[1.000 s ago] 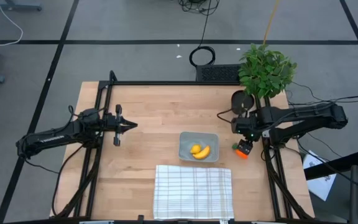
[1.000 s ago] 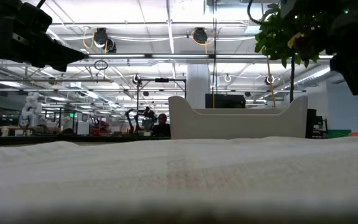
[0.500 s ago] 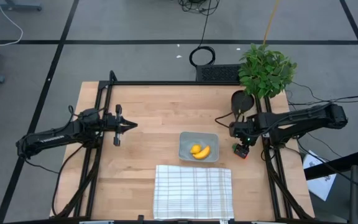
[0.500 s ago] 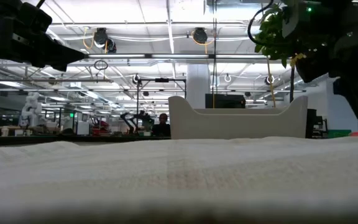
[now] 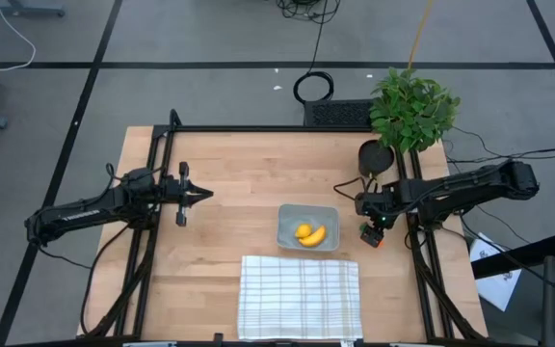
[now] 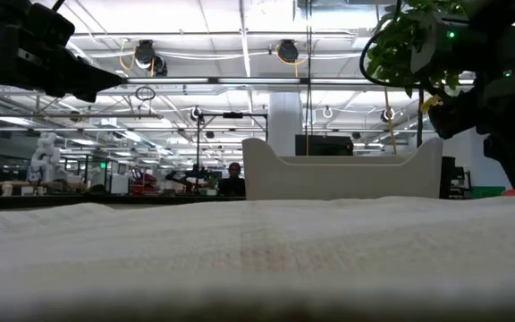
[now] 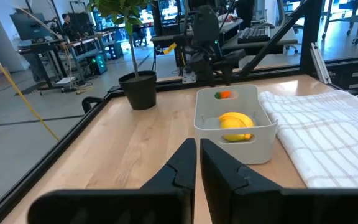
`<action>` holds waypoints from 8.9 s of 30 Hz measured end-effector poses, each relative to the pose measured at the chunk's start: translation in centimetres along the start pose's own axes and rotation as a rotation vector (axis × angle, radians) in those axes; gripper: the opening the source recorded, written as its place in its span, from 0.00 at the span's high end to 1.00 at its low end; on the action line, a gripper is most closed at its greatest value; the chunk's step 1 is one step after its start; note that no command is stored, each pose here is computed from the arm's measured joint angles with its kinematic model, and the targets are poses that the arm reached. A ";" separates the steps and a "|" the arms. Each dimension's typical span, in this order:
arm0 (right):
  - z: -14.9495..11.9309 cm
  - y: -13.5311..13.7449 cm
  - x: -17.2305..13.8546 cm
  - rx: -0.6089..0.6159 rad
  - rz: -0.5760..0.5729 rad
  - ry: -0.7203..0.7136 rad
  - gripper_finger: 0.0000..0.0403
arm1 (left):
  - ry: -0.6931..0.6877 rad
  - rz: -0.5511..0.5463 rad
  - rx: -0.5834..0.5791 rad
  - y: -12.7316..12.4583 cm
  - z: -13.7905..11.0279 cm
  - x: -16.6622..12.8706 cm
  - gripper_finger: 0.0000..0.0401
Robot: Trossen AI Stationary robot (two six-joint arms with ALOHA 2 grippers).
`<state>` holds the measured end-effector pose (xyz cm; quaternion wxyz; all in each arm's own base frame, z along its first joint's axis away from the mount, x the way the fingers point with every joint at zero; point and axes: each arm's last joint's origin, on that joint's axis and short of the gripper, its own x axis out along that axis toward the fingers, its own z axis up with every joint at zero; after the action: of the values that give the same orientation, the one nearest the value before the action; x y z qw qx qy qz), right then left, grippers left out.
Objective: Pick and placing Produce into tupperware
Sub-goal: Put the orange carrot into the gray bin
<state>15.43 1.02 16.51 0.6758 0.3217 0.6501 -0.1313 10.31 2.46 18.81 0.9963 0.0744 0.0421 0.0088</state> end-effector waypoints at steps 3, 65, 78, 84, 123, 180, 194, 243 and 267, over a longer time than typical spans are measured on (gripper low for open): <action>0.0 -0.2 0.8 -0.008 0.021 -0.024 0.43 | 0.000 0.000 0.000 0.0 0.0 0.0 0.94; 0.9 1.4 -3.7 -0.199 0.011 -0.016 0.63 | 0.000 0.000 -0.003 0.0 0.0 0.0 0.94; 1.5 2.5 -9.0 -0.221 0.003 -0.045 0.63 | 0.000 0.000 -0.003 0.0 0.0 0.0 0.94; 1.6 2.6 -11.6 -0.207 0.006 -0.065 0.63 | 0.000 0.000 -0.003 0.0 0.0 0.0 0.94; 10.5 6.1 -11.6 -0.495 -0.053 -0.014 0.63 | 0.022 -0.004 -0.026 0.0 -0.2 0.0 0.94; 15.1 11.2 -6.4 -0.597 -0.090 -0.050 0.63 | 0.029 -0.005 -0.030 -0.1 -0.3 0.0 0.94; 14.1 11.8 -3.9 -0.537 -0.096 -0.055 0.63 | 0.029 -0.005 -0.031 -0.1 -0.3 0.0 0.94; 13.1 9.9 1.7 -0.572 -0.174 -0.150 0.64 | 0.036 -0.007 -0.032 -0.1 -0.4 0.0 0.94; 13.7 9.8 3.3 -0.539 -0.176 -0.125 0.63 | 0.043 -0.007 -0.035 -0.1 -0.4 0.0 0.94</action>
<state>32.54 0.99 15.26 0.7615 0.0644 0.6442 -0.0315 10.26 2.44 18.38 0.9963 0.0568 0.0637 0.0074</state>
